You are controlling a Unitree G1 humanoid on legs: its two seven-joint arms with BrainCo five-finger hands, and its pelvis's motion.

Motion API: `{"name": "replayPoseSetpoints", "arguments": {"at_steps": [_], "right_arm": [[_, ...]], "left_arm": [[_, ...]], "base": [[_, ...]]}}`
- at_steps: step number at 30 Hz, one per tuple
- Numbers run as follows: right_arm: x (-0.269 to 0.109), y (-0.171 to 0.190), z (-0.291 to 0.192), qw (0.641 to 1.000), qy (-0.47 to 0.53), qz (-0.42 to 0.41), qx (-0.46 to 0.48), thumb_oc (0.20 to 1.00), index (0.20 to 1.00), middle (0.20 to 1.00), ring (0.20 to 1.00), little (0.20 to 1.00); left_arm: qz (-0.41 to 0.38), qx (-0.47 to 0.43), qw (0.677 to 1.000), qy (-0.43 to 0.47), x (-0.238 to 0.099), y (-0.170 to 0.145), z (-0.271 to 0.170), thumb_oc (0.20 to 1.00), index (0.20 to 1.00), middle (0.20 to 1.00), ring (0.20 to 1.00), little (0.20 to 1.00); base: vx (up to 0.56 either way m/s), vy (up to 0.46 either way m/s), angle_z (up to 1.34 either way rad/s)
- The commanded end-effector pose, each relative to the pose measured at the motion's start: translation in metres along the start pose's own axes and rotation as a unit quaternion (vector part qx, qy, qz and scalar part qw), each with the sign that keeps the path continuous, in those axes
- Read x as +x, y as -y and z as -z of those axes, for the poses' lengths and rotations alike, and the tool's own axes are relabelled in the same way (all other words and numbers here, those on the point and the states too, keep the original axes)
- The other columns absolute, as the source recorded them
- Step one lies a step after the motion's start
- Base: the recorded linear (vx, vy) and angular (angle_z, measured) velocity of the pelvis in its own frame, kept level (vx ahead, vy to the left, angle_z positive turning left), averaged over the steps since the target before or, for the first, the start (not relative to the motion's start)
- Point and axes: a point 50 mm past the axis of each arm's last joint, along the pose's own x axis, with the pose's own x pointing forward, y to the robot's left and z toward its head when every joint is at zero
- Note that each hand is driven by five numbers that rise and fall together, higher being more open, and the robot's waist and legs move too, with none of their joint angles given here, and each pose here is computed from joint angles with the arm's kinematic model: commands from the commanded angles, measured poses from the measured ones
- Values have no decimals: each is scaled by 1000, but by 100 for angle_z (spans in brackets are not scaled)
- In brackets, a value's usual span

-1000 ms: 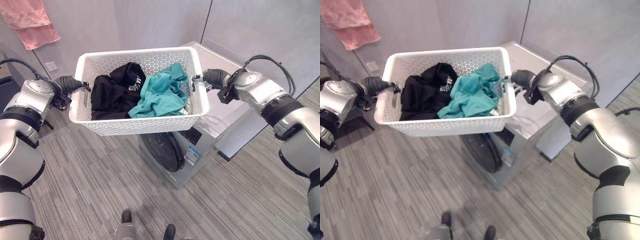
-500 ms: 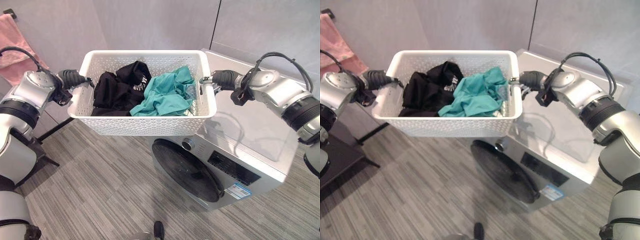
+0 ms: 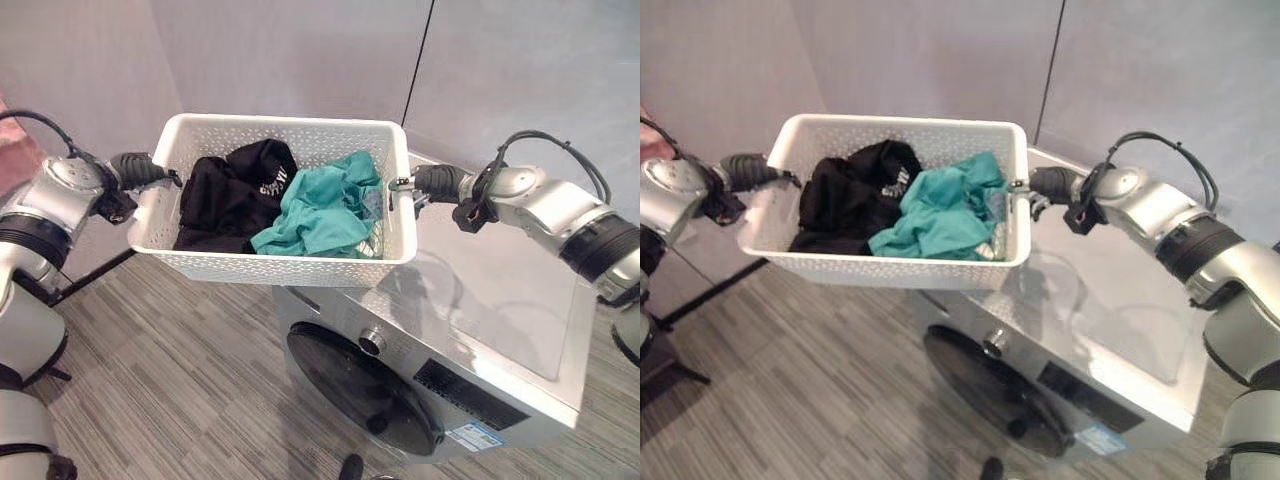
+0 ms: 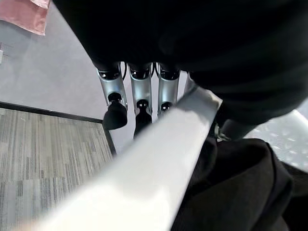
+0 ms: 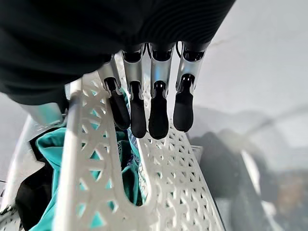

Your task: Grab the laundry basket,head to the washer,open it,put in the laundry and shut it.

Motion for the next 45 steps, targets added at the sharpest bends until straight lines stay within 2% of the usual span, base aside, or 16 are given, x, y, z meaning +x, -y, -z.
{"name": "replayPoseSetpoints", "arguments": {"at_steps": [1, 9, 11, 15, 23, 33, 40, 45], "right_arm": [[-38, 17, -60, 987, 159, 4, -32, 200, 200, 200, 200, 200], [-61, 10, -71, 979, 194, -7, -68, 200, 200, 200, 200, 200], [-72, 16, -57, 981, 186, 14, -56, 200, 200, 200, 200, 200], [-80, 17, -37, 984, 174, 29, -38, 200, 200, 200, 200, 200], [-89, 19, -13, 987, 154, 48, -17, 200, 200, 200, 200, 200], [-97, 41, 10, 985, 120, 126, 19, 200, 200, 200, 200, 200], [-96, 39, 14, 987, 105, 115, 21, 200, 200, 200, 200, 200], [-102, 32, 14, 989, 103, 104, 7, 200, 200, 200, 200, 200]], "left_arm": [[4, -6, 993, 117, -2, -3, -53, 200, 200, 200, 200, 200], [22, -10, 993, 115, 4, 14, -41, 200, 200, 200, 200, 200], [59, 3, 991, 122, 4, 33, -36, 200, 200, 200, 200, 200], [86, 4, 986, 142, 4, 47, -41, 200, 200, 200, 200, 200], [102, 20, 983, 152, 1, 56, -42, 200, 200, 200, 200, 200], [119, 31, 974, 189, 6, 78, -66, 200, 200, 200, 200, 200], [99, 31, 975, 198, 6, 72, -71, 200, 200, 200, 200, 200], [102, 21, 973, 204, 13, 84, -76, 200, 200, 200, 200, 200]], "base": [[32, -28, -16], [-41, 9, -47], [-17, 59, -60], [10, 73, 0], [5, 35, -18], [24, -2, -6], [26, -3, -22], [8, -3, -3]]}}
